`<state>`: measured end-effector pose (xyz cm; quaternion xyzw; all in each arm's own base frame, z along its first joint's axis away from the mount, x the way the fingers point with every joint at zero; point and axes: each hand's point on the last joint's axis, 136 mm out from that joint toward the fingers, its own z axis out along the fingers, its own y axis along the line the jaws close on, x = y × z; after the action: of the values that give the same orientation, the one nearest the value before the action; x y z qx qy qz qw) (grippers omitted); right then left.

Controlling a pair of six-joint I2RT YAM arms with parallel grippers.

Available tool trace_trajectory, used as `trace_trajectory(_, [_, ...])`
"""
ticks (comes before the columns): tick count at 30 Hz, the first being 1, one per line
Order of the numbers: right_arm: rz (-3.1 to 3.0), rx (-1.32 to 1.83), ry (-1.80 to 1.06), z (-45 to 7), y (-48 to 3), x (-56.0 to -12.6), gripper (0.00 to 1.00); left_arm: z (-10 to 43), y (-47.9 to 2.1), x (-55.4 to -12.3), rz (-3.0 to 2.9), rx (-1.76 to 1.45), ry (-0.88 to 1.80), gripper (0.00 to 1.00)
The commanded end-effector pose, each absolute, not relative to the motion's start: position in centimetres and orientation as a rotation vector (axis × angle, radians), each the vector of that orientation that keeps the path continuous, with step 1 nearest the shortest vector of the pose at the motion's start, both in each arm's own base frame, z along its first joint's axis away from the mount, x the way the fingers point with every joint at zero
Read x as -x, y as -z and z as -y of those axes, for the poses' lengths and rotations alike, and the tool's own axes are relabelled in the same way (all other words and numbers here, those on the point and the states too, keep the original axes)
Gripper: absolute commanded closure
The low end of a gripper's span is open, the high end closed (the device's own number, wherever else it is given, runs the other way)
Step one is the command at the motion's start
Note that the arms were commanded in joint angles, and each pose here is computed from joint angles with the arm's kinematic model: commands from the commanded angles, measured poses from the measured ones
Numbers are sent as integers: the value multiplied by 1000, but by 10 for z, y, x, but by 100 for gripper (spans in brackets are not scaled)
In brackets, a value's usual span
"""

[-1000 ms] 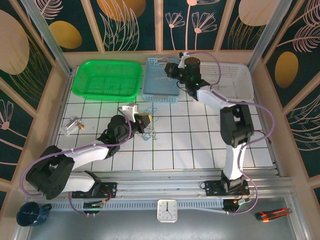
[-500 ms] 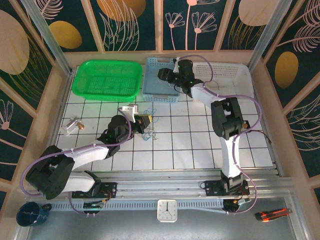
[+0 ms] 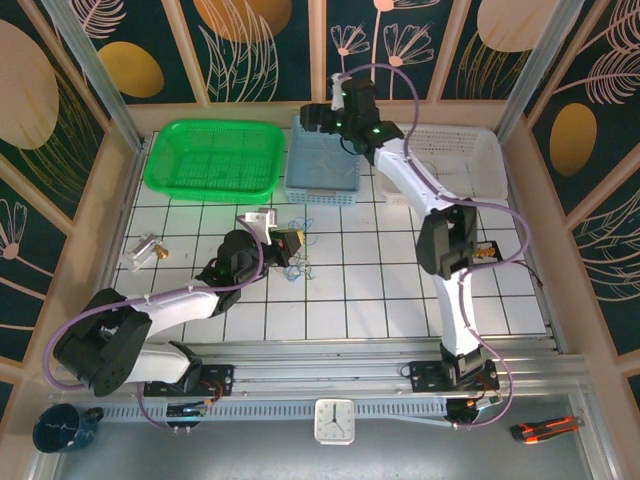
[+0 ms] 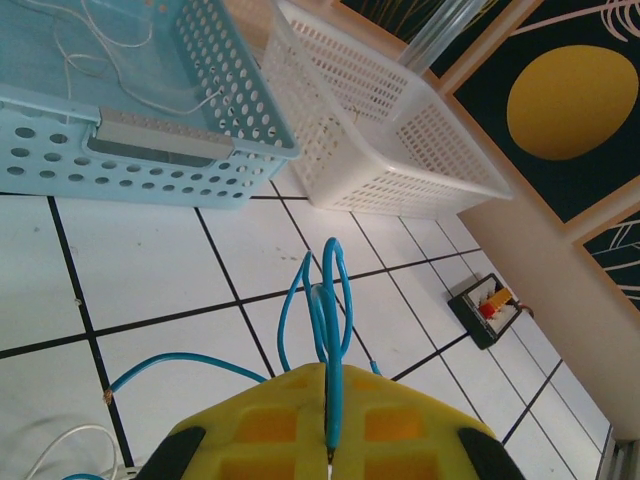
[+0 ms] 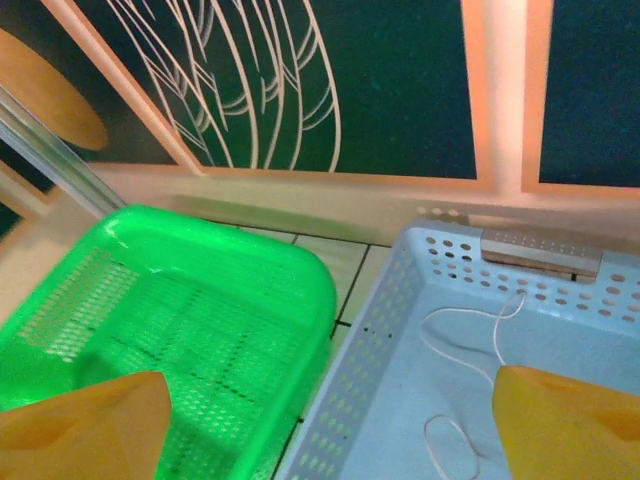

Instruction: Untangle the cables

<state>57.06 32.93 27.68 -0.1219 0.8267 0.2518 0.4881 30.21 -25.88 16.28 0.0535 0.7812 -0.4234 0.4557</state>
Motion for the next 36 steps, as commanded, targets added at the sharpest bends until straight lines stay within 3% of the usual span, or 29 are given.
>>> trace_trajectory(1, [-2329, 359, -386, -310, -174, -569, 14, 264, -179, -307, -1880, -122, 1092, 100])
trace_trajectory(6, [-2351, 309, -381, -297, -170, -562, 14, 265, -181, -307, -1874, -125, 1095, 100])
trace_trajectory(16, [-2039, 221, -835, -305, -294, -507, 16, 263, -190, -304, -1822, -118, 1124, 100])
trace_trajectory(21, [-1932, 216, -979, -301, -330, -475, 18, 264, -194, -303, -1799, -131, 1138, 100])
trace_trajectory(36, [-1805, 200, -1293, -270, -324, -336, 30, 260, -248, -291, -1553, -80, 1324, 100])
